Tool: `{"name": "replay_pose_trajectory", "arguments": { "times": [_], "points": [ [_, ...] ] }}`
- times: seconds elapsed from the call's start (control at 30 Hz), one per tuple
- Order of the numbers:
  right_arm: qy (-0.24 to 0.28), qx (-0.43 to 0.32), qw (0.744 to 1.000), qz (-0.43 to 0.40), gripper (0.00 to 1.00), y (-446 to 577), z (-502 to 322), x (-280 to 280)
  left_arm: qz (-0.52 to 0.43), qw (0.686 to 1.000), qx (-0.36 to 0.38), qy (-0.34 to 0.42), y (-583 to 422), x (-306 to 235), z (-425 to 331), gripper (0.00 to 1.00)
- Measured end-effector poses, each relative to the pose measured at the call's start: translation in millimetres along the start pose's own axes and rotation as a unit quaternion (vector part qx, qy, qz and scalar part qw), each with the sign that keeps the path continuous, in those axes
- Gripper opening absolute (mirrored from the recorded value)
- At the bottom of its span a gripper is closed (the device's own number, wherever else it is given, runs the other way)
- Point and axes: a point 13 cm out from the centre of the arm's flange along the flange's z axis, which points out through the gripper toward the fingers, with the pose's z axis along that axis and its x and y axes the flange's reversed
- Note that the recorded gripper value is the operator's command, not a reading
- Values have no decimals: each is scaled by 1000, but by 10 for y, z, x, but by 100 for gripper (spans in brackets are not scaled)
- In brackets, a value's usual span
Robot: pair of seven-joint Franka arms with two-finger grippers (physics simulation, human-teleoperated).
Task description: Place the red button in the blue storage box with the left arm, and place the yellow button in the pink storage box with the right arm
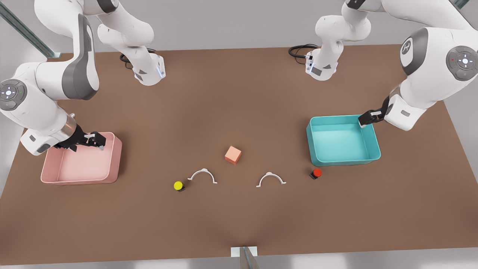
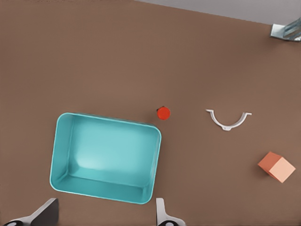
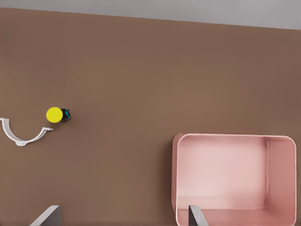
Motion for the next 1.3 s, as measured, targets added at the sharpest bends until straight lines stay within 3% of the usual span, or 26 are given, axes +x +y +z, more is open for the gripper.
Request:
{"name": "replay_pose_trajectory", "arguments": {
  "times": [0.13, 0.23, 0.43, 0.7, 0.87, 1.3],
  "points": [
    [0, 0, 1000, 0, 100, -2, 5, -2, 43, 999, -5, 7, -145, -63, 160, 100],
    [8, -3, 1000, -7, 100, 84, 222, -102, 109, 993, -18, 37, -815, -243, 936, 100],
    [25, -19, 995, -96, 100, 1452, 1271, -454, 150, 988, -7, 39, -1259, -663, 2002, 100],
    [10, -41, 993, -108, 100, 2176, 2199, -757, 174, 984, -3, 39, -1132, -502, 3167, 100],
    [-7, -54, 993, -108, 100, 2470, 2450, -919, 180, 984, 6, 1, -1055, -691, 3476, 100],
    [38, -52, 994, -93, 100, 2421, 3261, -679, 197, 980, 7, -13, -831, -563, 4324, 100]
  ]
}}
